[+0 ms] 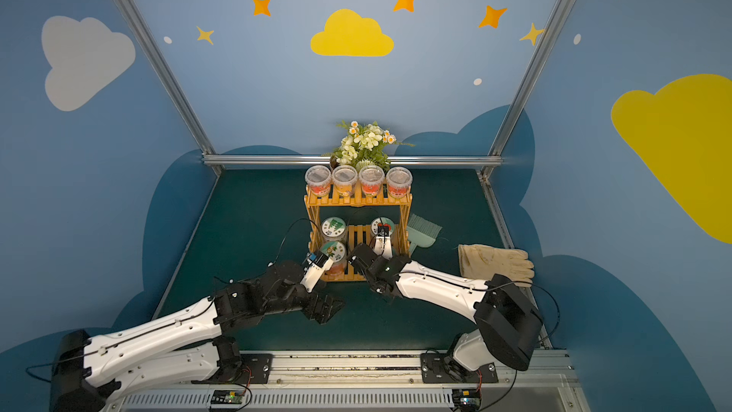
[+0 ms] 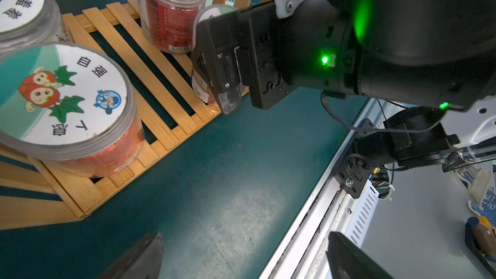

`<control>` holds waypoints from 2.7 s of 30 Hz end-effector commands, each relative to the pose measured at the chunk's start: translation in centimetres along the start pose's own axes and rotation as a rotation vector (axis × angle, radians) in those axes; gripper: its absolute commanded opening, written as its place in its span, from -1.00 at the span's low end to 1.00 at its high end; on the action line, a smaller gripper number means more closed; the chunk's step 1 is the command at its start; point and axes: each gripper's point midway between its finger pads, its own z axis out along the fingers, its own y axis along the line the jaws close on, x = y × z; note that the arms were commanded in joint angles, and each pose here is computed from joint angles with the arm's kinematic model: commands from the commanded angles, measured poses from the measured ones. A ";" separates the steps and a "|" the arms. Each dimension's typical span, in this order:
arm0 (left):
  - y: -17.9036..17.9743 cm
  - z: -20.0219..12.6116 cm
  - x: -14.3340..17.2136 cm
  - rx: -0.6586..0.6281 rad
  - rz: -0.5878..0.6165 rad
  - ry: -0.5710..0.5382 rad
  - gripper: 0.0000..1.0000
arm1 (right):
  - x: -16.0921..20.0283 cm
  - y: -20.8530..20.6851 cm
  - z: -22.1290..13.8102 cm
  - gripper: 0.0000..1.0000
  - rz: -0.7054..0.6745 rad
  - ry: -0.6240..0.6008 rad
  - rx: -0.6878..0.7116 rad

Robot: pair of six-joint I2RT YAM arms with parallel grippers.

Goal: Place the seed container on the shelf
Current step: Place the seed jar on the shelf.

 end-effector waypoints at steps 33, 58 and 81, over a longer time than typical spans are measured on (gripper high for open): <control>-0.3 -0.6 -0.6 -0.009 0.038 0.005 1.00 | -0.8 -0.8 0.0 0.77 -0.126 0.053 0.052; -0.1 -0.6 -1.0 -0.028 0.042 -0.004 1.00 | -1.4 -0.7 0.3 0.82 -0.141 0.035 0.050; 0.3 -1.8 -1.8 -0.052 0.042 -0.058 1.00 | -3.2 -1.6 -4.9 0.97 -0.164 0.008 0.038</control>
